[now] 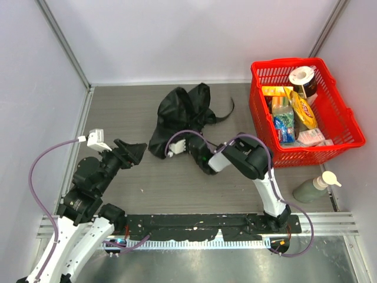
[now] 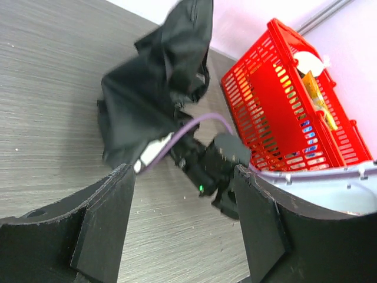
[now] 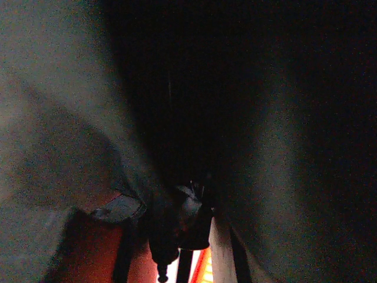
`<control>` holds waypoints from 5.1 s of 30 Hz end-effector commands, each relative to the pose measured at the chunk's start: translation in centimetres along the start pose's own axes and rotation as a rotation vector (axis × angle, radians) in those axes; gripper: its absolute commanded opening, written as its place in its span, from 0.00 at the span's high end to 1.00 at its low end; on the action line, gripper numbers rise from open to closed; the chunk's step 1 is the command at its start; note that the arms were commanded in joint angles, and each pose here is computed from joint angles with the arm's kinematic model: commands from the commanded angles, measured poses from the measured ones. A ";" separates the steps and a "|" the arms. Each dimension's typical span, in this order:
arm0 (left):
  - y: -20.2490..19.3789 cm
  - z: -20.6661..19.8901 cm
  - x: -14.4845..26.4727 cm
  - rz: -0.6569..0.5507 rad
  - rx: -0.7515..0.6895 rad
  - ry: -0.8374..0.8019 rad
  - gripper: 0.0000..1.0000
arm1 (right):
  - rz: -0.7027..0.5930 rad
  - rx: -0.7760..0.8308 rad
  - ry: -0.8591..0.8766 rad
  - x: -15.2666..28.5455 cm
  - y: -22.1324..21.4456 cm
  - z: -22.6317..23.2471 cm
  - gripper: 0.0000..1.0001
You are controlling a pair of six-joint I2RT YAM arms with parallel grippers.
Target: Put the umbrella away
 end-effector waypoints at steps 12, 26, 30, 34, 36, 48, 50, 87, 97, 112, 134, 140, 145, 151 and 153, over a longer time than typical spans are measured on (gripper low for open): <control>1.9 4.8 2.8 -0.083 0.043 0.370 0.30 | -0.162 -0.504 0.377 10.1 7.1 4.7 0.99; -7.9 7.3 0.0 0.193 0.545 0.450 0.28 | -0.340 -0.811 0.945 15.2 10.7 11.9 0.99; -10.8 8.0 -1.5 0.254 0.687 0.418 0.28 | -0.318 -0.849 1.026 15.9 10.7 13.3 0.99; -11.7 8.5 -3.6 0.238 0.788 0.377 0.25 | -0.343 -0.870 1.035 16.0 11.2 13.4 0.99; -12.1 8.4 -4.8 0.233 0.831 0.326 0.20 | -0.351 -0.875 1.031 15.8 11.4 13.2 0.99; -12.7 11.6 -10.6 0.124 0.803 0.421 0.17 | -0.356 -0.903 1.044 15.5 11.3 12.8 0.99; -13.0 11.9 -11.1 0.124 0.824 0.423 0.18 | -0.359 -0.907 1.045 15.5 11.3 12.7 0.99; -18.4 19.0 -14.3 0.291 0.549 0.820 0.51 | -0.404 -0.888 1.137 16.0 12.4 12.6 0.99; -19.6 20.4 -13.2 0.373 0.452 0.888 1.00 | -0.345 -0.934 1.056 15.1 12.3 10.8 0.85; -20.6 21.0 -10.1 0.404 0.511 1.099 1.00 | -0.237 -1.073 0.533 19.9 9.4 -2.3 0.26; -20.7 21.3 -7.6 0.351 0.552 1.241 1.00 | -0.272 -0.620 0.286 12.2 15.9 -0.1 0.24; -20.1 20.5 -8.0 0.334 0.549 1.218 1.00 | -0.172 -0.559 0.269 9.6 14.9 2.5 0.30; -19.7 20.1 -7.8 0.322 0.558 1.199 1.00 | -0.060 -0.562 0.299 9.2 12.1 5.4 0.65; -19.0 19.4 -8.4 0.279 0.587 1.097 0.99 | -0.087 -0.633 0.482 11.0 11.8 9.1 0.99; -18.1 18.9 -8.5 0.252 0.575 1.045 0.77 | -0.106 -0.689 0.555 11.3 11.6 10.1 0.99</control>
Point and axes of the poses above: each gripper's point midway between its finger pads, its own x axis back along the fingers, its own z axis along the line the jaws close on, y = z × x, the point moved 2 cm from there along x, back along the fingers, and after that the axes turned 10 degrees about x, right-handed, at the moved point
